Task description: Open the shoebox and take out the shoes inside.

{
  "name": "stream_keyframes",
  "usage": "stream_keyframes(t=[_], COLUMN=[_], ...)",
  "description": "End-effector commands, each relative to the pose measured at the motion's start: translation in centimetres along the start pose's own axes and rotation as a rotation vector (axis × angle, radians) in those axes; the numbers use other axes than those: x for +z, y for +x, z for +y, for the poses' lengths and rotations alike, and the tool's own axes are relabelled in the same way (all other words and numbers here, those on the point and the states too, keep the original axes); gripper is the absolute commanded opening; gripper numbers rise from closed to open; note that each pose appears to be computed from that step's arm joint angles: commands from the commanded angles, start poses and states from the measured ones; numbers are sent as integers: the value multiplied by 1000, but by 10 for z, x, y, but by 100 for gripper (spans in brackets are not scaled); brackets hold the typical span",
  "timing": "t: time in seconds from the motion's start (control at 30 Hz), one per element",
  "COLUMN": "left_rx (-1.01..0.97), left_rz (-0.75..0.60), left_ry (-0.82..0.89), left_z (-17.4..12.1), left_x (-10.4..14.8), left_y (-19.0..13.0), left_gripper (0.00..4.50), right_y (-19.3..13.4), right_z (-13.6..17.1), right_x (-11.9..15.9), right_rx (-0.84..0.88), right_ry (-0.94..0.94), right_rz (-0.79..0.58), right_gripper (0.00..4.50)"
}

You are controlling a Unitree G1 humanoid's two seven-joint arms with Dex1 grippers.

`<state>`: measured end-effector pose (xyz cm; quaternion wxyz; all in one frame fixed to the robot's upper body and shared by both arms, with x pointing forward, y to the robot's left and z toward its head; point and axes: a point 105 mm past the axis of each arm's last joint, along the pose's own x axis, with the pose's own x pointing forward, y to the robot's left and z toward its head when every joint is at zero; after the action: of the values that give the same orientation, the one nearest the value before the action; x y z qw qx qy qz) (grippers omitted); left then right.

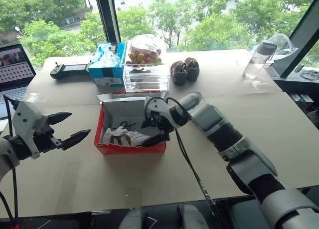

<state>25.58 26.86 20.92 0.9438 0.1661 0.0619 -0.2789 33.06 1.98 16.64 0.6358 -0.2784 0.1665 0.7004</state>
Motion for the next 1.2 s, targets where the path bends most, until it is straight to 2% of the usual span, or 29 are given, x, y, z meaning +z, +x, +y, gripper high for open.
stream_keyframes(t=[0.03,0.13,0.27,0.53,0.8,1.2], left_rx=[20,18,19,24,22,18], left_rz=[-32,-33,-32,-27,-29,-30], left_ry=[39,37,39,41,44,52], left_z=[2,1,1,2,1,2], left_x=[9,9,9,8,9,10], left_y=[-2,-1,-1,-2,-1,0], left_gripper=[450,450,450,450,450,450], right_y=[-5,-10,-12,-4,-4,-2], right_z=[4,8,11,12,-5,-11], right_x=[17,34,43,27,24,18], right_rx=[45,93,114,80,-13,-42], right_ry=[65,146,179,132,99,62], right_rz=[-55,-122,-146,-83,-75,-55], right_gripper=[441,441,441,441,441,441])
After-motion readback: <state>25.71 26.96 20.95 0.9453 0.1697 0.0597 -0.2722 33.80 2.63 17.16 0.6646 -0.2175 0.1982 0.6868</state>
